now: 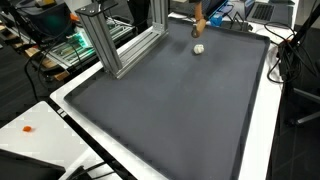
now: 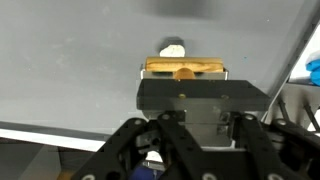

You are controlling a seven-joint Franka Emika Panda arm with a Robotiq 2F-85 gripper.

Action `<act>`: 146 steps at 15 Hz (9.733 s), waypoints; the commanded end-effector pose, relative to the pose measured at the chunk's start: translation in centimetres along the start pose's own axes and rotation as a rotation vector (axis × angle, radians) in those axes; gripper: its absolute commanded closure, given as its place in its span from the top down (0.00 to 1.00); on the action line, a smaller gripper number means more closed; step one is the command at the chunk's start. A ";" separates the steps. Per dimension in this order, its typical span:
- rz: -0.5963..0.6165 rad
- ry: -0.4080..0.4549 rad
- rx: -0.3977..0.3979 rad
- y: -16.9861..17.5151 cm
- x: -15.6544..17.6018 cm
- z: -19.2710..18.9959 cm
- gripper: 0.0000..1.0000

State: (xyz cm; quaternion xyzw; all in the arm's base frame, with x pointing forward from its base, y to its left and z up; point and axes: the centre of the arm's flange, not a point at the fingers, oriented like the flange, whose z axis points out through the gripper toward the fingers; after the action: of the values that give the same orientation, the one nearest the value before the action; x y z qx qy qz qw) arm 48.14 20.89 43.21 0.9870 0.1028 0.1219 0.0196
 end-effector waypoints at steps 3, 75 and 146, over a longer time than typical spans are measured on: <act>0.122 -0.035 -0.047 0.1 2.8 3.7 0.22; -0.073 -0.161 0.100 -0.6 2.6 10.5 0.22; 0.545 -0.335 -0.123 -4.1 1.9 13.2 0.22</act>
State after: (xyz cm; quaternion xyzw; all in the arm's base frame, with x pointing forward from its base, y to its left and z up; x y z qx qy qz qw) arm 53.52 24.36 34.86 0.9806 -0.1895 0.0175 0.0473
